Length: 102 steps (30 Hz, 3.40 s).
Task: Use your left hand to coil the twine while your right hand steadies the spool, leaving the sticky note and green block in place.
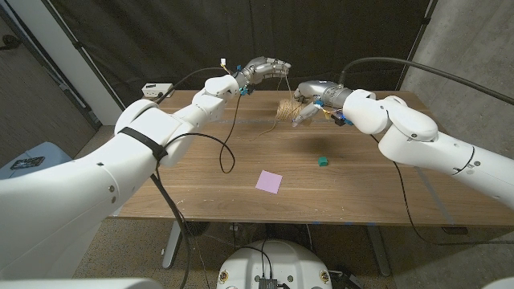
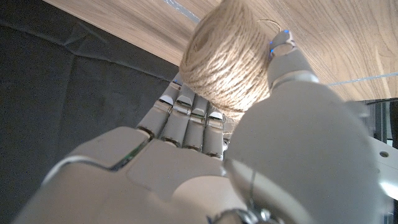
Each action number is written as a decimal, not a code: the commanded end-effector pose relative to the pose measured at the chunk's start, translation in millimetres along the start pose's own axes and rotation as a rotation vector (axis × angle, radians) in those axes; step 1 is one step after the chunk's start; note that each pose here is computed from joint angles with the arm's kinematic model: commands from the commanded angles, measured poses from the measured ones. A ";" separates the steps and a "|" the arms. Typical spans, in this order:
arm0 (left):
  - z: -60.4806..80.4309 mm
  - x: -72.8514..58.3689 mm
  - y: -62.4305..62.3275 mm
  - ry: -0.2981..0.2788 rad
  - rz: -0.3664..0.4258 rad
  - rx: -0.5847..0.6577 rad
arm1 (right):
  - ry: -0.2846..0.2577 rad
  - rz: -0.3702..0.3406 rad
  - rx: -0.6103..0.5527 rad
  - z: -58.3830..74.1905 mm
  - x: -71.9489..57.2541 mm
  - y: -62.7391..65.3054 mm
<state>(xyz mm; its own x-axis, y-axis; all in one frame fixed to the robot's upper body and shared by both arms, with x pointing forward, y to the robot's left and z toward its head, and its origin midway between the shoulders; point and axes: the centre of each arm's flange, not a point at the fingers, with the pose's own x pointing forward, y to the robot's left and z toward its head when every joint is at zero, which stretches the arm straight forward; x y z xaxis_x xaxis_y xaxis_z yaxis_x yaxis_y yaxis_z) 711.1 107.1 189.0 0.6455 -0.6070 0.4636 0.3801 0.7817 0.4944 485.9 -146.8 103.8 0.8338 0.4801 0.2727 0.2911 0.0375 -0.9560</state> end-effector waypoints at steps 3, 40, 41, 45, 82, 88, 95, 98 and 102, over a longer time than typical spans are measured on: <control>-9.0 4.8 2.6 0.084 0.046 -0.012 | -0.052 -0.035 0.004 5.5 -17.6 -20.2; -78.5 -20.1 -15.7 0.261 0.048 -0.003 | -0.044 -0.097 0.014 -3.6 -20.5 -30.4; -80.1 -20.5 -16.0 0.268 0.050 -0.004 | -0.044 -0.099 0.014 -4.1 -20.7 -30.7; -84.3 -21.3 -17.7 0.285 0.052 0.003 | -0.040 -0.108 0.016 -6.1 -21.2 -32.3; -97.4 -24.6 -63.0 0.251 -0.124 -0.007 | -0.015 -0.219 -0.027 -15.5 -9.7 -61.9; -98.6 -26.7 -64.3 0.246 -0.141 0.007 | 0.000 -0.244 -0.040 -19.1 -13.6 -67.2; -102.8 -28.8 -71.8 0.249 -0.168 0.010 | 0.022 -0.267 -0.052 -23.5 -16.6 -73.3; -104.3 -29.6 -75.9 0.246 -0.184 0.013 | 0.028 -0.271 -0.058 -25.1 -16.8 -75.2; -106.3 -30.8 -80.7 0.245 -0.201 0.014 | 0.033 -0.274 -0.063 -27.1 -16.1 -77.8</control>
<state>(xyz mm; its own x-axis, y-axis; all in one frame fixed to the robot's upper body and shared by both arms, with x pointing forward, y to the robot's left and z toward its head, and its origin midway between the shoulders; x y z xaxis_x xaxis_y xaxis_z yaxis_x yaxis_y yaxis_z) 734.0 84.1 67.2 0.7218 -0.6659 0.1885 0.4837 0.6803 0.5507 463.9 -175.4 168.3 0.7383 0.4506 0.5018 0.5092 0.1156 -0.8529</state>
